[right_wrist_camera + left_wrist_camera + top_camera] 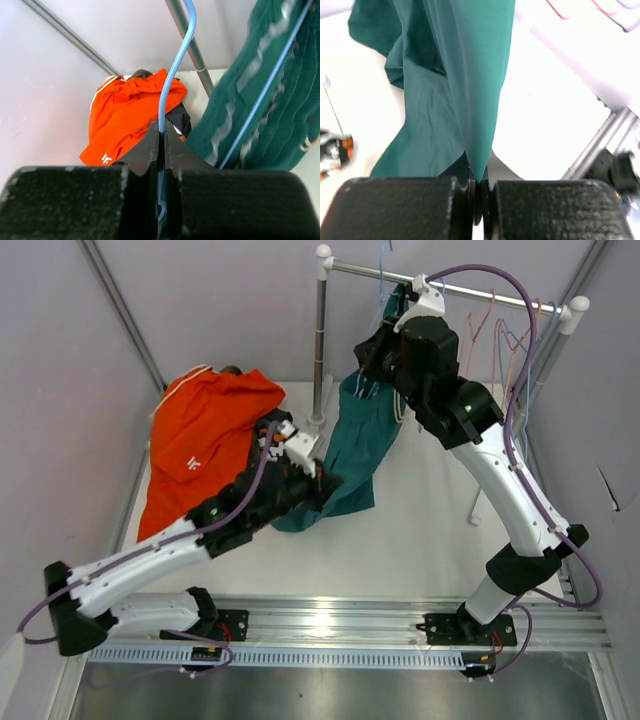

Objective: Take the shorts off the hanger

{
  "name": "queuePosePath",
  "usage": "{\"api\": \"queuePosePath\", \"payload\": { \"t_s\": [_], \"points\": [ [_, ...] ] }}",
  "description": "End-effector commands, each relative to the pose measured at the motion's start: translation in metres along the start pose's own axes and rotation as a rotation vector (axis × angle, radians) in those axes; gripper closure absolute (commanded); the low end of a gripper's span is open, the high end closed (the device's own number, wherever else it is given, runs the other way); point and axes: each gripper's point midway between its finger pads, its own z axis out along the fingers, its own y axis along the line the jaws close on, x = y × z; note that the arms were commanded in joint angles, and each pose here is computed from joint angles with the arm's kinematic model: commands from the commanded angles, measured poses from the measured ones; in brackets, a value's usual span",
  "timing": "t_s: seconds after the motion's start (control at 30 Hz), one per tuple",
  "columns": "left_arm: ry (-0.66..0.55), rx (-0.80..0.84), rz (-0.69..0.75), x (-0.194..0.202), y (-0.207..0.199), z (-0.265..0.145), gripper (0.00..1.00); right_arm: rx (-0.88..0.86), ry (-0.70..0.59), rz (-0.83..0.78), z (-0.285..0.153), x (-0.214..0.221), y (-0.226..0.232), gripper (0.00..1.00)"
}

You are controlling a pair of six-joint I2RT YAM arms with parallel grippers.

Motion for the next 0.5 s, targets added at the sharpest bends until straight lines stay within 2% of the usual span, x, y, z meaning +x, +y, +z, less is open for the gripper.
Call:
{"api": "queuePosePath", "payload": {
  "t_s": [0.0,0.07,0.1,0.2,0.3,0.37,0.4,0.43,0.47],
  "points": [
    [-0.014,-0.054,-0.028,0.034,0.004,-0.045,1.0,-0.039,-0.202,0.035,-0.024,-0.073,0.009,1.0],
    [-0.032,-0.028,-0.06,0.044,-0.004,-0.066,1.0,-0.046,-0.213,0.039,-0.027,-0.079,0.009,1.0],
    [0.02,-0.061,-0.056,0.078,0.009,-0.065,1.0,-0.048,-0.214,0.039,-0.028,-0.08,0.01,1.0],
    [0.032,-0.1,-0.085,0.092,0.019,-0.067,1.0,-0.059,-0.211,0.056,-0.032,-0.08,0.012,1.0],
    [0.019,-0.137,-0.039,0.085,0.021,-0.054,1.0,-0.081,-0.199,0.074,-0.04,-0.077,0.02,1.0],
    [-0.025,-0.145,-0.021,0.06,0.018,-0.044,1.0,-0.091,-0.188,0.087,-0.048,-0.075,0.024,1.0],
    [0.012,-0.162,-0.003,0.068,0.021,-0.03,1.0,-0.105,-0.182,0.1,-0.055,-0.076,0.027,1.0],
    [-0.025,-0.164,-0.018,0.041,0.022,-0.022,1.0,-0.12,-0.16,0.108,-0.061,-0.07,0.033,1.0],
    [-0.025,-0.172,-0.021,0.035,0.026,-0.012,1.0,-0.131,-0.132,0.127,-0.064,-0.061,0.037,1.0]
  ]
}}
